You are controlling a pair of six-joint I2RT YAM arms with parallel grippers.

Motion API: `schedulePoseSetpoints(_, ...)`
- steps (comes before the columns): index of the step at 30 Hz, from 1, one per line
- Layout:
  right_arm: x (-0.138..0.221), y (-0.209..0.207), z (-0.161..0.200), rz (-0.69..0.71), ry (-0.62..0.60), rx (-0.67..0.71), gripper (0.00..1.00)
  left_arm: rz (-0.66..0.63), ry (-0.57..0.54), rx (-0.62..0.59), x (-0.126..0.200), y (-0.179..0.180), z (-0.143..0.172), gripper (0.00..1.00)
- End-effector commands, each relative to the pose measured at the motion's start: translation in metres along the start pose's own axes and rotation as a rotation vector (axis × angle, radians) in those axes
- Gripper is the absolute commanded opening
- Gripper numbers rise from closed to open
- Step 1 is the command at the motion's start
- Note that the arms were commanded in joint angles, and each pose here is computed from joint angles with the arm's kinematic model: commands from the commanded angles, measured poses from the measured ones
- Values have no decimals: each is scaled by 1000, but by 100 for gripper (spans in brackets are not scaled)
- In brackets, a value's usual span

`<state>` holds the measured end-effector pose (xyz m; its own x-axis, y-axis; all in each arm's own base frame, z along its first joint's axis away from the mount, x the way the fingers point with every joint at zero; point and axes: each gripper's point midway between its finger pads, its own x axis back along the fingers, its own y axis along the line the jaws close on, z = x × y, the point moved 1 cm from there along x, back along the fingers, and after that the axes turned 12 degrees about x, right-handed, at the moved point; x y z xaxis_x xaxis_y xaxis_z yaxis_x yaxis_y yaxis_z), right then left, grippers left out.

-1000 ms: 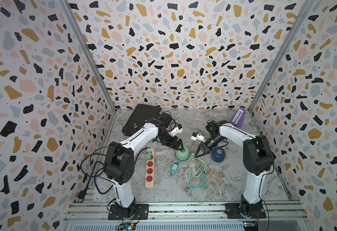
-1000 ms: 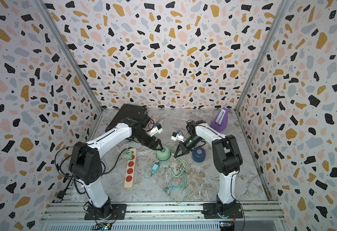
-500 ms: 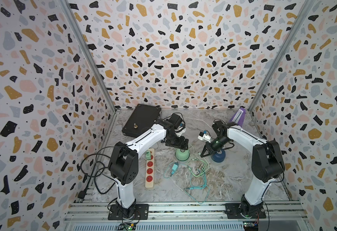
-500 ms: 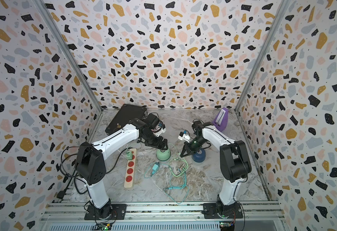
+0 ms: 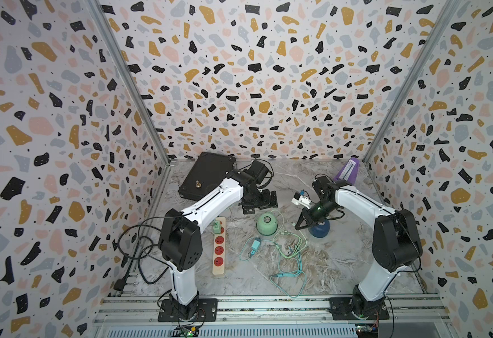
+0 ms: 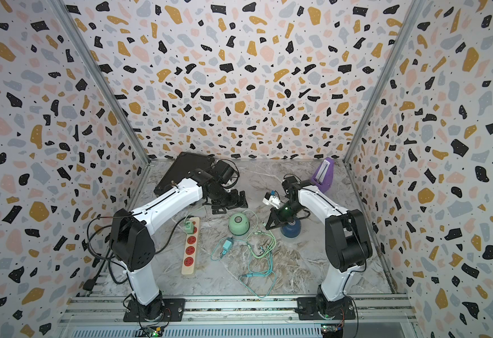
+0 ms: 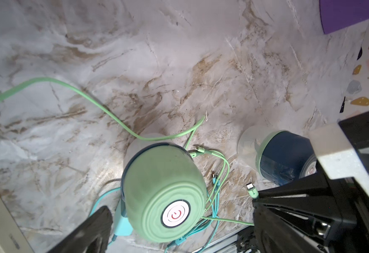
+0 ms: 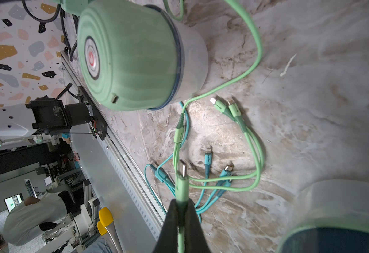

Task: Charge the cordless meat grinders
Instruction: Adjust the cordless meat grinder at the center of the board.

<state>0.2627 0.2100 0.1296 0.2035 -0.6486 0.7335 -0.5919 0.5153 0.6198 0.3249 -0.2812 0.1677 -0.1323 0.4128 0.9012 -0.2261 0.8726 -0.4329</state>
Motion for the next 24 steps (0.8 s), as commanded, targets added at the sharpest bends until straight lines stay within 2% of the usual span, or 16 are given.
schedulePoseSetpoints(1, 8, 8, -3, 4, -37, 7, 0, -62, 42, 165, -1, 8, 11, 99)
schedulePoseSetpoints(10, 9, 12, -10, -24, -72, 20, 0, -321, 76, 328, -8, 26, 15, 99)
schedulePoseSetpoints(12, 9, 13, -9, -23, -72, 22, 0, -344, 81, 379, -11, 34, 19, 99)
schedulePoseSetpoints(16, 9, 13, -8, -23, -74, 22, 0, -321, 60, 454, -18, 40, 21, 99)
schedulePoseSetpoints(24, 8, 14, -7, -29, -73, 21, 0, -269, 58, 490, -34, 32, 15, 99)
